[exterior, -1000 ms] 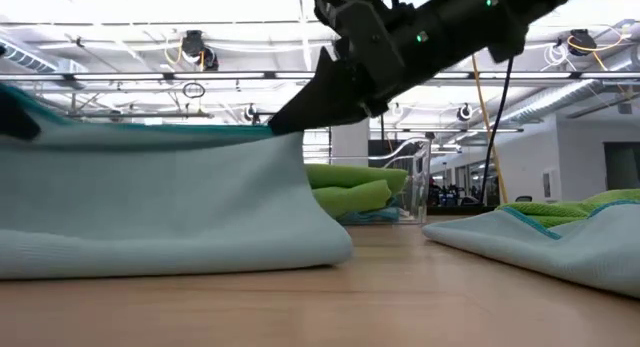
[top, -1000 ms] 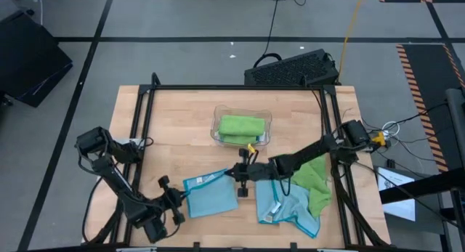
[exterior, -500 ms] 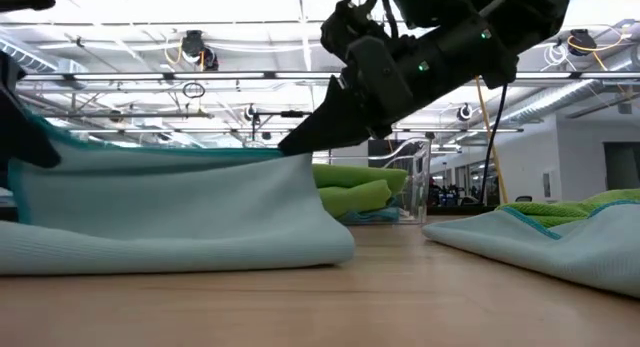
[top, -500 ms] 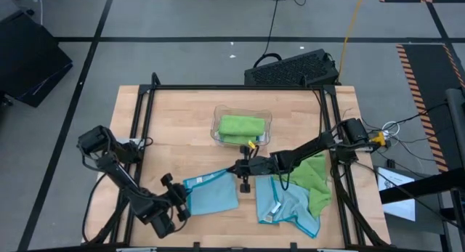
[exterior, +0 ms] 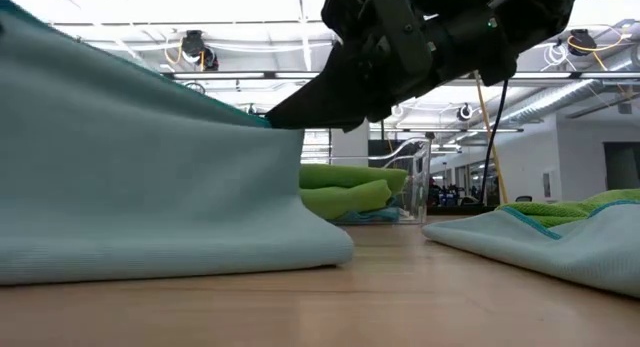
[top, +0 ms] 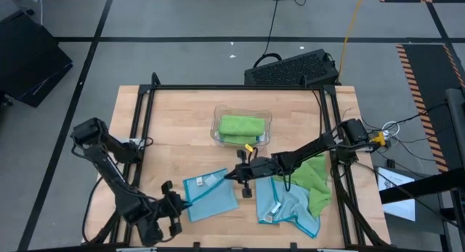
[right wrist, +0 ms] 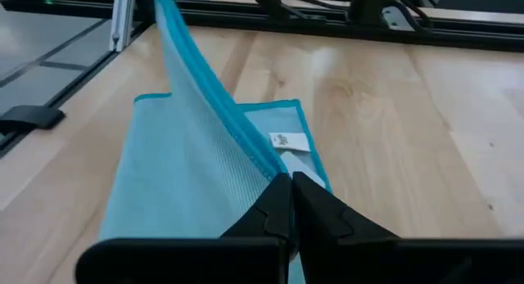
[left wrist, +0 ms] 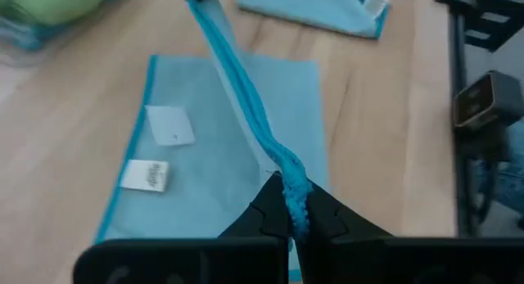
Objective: Fold microfiber towels
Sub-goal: Fold the blue left microfiber cloth
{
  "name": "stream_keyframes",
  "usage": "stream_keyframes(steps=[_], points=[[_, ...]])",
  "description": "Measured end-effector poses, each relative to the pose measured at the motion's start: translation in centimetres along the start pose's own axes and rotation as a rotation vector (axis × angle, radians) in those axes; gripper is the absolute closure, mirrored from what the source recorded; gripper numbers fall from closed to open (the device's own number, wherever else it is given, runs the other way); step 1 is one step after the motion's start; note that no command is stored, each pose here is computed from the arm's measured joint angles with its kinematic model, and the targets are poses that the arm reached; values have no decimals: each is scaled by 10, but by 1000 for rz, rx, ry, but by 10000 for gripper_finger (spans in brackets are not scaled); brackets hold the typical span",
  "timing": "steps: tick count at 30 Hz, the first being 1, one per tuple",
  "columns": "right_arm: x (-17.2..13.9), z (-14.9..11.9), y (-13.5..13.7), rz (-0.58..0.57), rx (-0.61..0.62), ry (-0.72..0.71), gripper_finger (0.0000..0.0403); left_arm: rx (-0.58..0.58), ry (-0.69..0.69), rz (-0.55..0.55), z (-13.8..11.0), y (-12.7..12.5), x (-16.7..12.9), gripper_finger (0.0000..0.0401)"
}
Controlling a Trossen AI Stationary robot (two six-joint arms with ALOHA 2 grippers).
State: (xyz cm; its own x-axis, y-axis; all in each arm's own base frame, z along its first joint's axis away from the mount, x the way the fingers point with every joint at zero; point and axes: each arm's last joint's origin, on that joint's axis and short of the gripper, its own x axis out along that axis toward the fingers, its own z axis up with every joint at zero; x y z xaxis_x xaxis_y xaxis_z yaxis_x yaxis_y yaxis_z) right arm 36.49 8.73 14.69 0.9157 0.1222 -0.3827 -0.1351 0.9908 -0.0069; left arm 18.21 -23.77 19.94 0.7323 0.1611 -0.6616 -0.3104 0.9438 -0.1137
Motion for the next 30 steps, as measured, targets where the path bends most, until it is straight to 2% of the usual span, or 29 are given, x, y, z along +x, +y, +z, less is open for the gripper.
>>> stream_keyframes(steps=[3, 8, 11, 15, 22, 25, 30], points=[[3, -3, -3, -9, -11, -1, 401, -5, 21, 68, -6, 10, 3, 394], [12, -17, -8, -23, -7, 23, 401, -88, 123, 140, -23, 29, 21, 396], [13, -19, -8, -28, -7, 22, 401, -122, 122, 136, -29, 35, 27, 395], [14, -19, -13, -39, -8, 26, 401, -122, 123, 150, -33, 41, 31, 386], [14, -19, -19, -50, -3, 30, 400, -114, 122, 159, -36, 47, 36, 394], [14, -20, -19, -50, -7, 33, 386, -120, 123, 161, -37, 48, 38, 377], [14, -19, -20, -87, -7, 27, 342, -138, 128, 170, -37, 50, 39, 348]])
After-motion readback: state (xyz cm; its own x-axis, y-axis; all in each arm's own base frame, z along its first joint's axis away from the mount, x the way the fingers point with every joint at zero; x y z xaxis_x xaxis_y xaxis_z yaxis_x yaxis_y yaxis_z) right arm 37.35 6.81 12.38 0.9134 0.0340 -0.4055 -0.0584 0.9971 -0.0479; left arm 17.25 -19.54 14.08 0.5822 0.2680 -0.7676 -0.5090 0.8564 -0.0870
